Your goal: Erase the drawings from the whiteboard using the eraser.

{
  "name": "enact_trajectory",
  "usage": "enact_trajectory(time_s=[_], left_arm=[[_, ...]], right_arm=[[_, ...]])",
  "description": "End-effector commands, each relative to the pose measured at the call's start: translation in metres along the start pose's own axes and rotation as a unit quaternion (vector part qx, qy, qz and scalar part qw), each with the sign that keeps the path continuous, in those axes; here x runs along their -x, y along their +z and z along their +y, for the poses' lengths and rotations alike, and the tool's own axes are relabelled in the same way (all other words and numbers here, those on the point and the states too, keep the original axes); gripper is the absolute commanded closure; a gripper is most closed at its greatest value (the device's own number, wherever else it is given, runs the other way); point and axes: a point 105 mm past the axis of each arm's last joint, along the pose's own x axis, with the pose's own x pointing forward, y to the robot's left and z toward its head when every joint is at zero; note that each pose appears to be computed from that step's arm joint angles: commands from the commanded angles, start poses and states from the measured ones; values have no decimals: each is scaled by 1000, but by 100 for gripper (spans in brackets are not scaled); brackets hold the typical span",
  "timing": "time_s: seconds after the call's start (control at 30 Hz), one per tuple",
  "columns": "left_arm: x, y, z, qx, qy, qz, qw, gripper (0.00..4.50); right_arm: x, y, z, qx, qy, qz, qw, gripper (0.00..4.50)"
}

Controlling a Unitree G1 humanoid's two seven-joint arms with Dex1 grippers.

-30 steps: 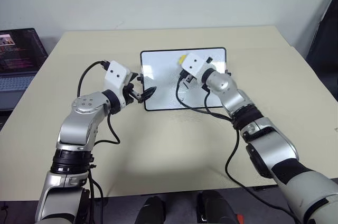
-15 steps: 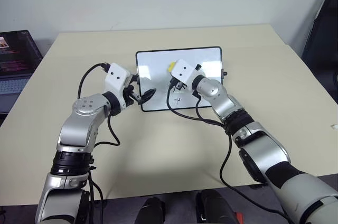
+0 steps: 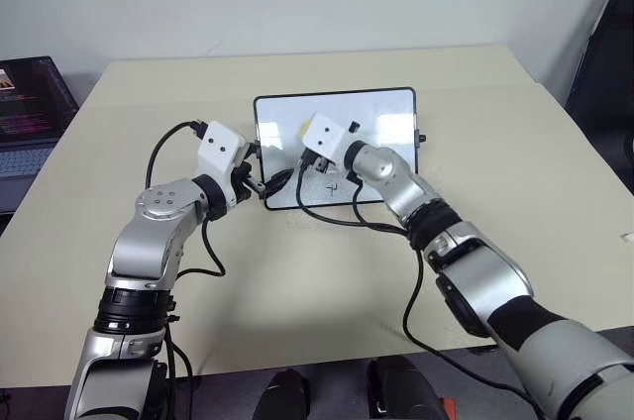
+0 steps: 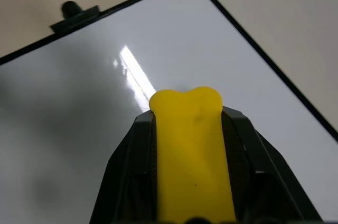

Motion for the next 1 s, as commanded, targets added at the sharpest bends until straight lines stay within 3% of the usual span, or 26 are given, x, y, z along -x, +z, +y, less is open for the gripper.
enact_trajectory(time_s=[0.03, 0.2, 0.4, 0.7, 1.0], left_arm=[[4, 13, 2, -14, 7, -20, 1000, 0], [6, 7, 3, -4, 8, -15, 1000, 0], [9, 3, -4, 7, -20, -17, 1000, 0], [18, -8, -9, 28, -26, -14, 999, 0], [25, -19, -10, 40, -10, -5, 999, 0]], right_arm=[[1, 11, -10, 8, -18, -20, 1000, 322], [24, 18, -43, -70, -52, -65, 994, 322], [81, 25, -39, -216, -3, -132, 967, 322], [153, 0, -12, -258, 11, -89, 962, 322], [179, -41, 17, -188, -18, -14, 982, 322]])
